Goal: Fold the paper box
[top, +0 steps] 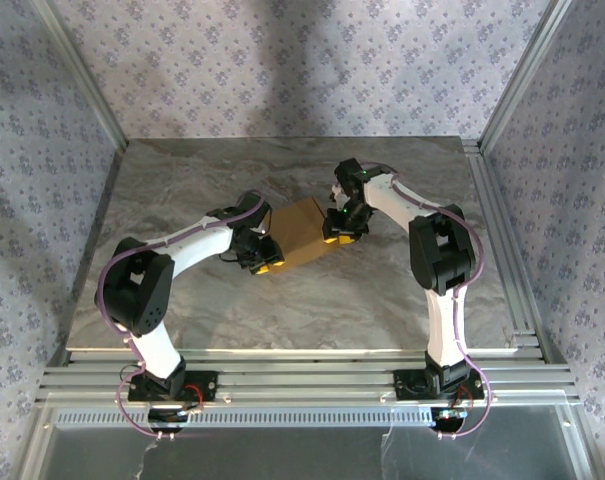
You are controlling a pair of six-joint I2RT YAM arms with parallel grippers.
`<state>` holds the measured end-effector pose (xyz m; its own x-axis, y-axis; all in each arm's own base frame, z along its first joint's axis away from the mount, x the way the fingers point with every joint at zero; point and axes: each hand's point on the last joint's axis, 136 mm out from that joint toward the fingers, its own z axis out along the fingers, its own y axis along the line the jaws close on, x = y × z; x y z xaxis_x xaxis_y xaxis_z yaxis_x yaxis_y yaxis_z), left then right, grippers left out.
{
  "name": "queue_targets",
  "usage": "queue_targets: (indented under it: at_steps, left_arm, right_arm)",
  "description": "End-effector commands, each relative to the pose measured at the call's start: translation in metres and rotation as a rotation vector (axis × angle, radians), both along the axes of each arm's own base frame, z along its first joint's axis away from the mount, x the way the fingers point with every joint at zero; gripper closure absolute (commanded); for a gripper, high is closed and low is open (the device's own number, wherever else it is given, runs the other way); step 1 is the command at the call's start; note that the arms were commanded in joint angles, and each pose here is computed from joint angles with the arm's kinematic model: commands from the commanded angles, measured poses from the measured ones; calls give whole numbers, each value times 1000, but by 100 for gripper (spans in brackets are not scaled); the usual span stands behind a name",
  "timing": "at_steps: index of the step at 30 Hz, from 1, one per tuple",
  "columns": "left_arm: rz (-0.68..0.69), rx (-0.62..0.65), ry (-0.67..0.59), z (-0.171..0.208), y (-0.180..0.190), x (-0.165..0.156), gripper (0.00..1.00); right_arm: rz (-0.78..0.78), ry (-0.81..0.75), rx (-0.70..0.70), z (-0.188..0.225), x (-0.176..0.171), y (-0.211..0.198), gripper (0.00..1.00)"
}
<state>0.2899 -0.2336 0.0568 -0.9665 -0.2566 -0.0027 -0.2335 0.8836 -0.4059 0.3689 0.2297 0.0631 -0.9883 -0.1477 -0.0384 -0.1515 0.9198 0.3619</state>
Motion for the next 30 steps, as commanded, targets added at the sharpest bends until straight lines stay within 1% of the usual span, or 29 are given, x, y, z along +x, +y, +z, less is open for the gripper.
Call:
queue_targets:
  at_steps: [1, 11, 19, 24, 26, 30]
  left_arm:
    - [-16, 4, -20, 5, -3, 9, 63]
    - [-31, 23, -22, 2, -1, 9, 63]
    - [-44, 46, -35, 3, 2, 11, 65]
    - [-41, 55, -76, 22, 7, 13, 56]
    - [-42, 58, -79, 29, 10, 10, 54]
    - [-33, 67, -72, 39, 19, 2, 52]
  right_arm:
    - [-32, 38, 48, -3, -2, 5, 62]
    - [-45, 47, 27, -26, 0, -1, 65]
    - [-59, 5, 63, -23, 12, 1, 68]
    - [-62, -2, 70, -21, 15, 1, 68]
    - [-62, 1, 69, -21, 15, 0, 68]
    - [-59, 3, 70, -21, 14, 1, 68]
